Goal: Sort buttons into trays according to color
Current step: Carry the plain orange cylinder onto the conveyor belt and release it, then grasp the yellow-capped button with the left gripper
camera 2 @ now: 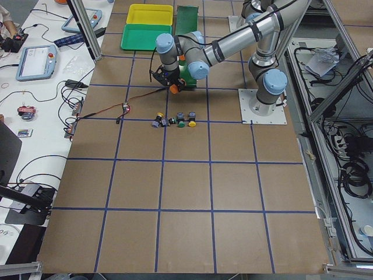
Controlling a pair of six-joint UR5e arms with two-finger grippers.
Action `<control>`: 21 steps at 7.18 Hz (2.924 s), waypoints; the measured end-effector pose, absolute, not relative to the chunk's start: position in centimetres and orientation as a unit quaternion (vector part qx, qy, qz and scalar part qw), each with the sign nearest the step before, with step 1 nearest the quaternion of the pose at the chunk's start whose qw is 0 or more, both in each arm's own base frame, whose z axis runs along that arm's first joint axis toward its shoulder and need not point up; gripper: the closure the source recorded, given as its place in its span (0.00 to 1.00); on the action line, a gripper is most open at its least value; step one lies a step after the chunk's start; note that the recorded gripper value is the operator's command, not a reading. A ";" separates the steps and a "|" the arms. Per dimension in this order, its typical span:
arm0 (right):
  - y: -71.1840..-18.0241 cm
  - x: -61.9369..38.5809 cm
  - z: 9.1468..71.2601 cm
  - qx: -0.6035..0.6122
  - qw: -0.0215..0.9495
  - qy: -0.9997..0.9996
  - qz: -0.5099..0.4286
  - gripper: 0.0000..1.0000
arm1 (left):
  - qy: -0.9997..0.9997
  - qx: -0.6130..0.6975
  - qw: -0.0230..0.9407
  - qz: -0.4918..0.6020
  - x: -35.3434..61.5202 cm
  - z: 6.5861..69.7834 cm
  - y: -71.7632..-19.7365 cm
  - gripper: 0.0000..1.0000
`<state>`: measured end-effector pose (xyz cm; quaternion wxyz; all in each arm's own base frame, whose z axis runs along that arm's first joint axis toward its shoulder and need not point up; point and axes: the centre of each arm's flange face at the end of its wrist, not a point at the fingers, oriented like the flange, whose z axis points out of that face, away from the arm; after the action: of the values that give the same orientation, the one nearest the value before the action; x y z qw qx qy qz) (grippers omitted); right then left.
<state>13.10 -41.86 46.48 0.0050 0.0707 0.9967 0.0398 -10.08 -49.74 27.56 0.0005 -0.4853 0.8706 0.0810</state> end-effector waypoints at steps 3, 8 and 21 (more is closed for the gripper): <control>-41.8 13.1 46.6 0.071 0.006 0.997 0.034 0.00 | 0.809 -0.576 -0.015 0.119 -15.7 26.7 -48.6 0.78; -41.8 13.1 46.6 0.075 0.005 0.997 0.034 0.00 | 0.813 -0.572 -0.001 0.112 -15.7 25.7 -49.1 0.00; -41.5 13.1 46.5 0.076 0.005 0.996 0.037 0.00 | 0.977 -0.212 -0.011 0.011 13.3 20.6 -64.2 0.00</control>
<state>13.09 -41.49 46.52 0.0045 0.0760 0.9964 0.0366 13.31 -64.17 20.63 -0.0113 -0.2116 0.9772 0.0107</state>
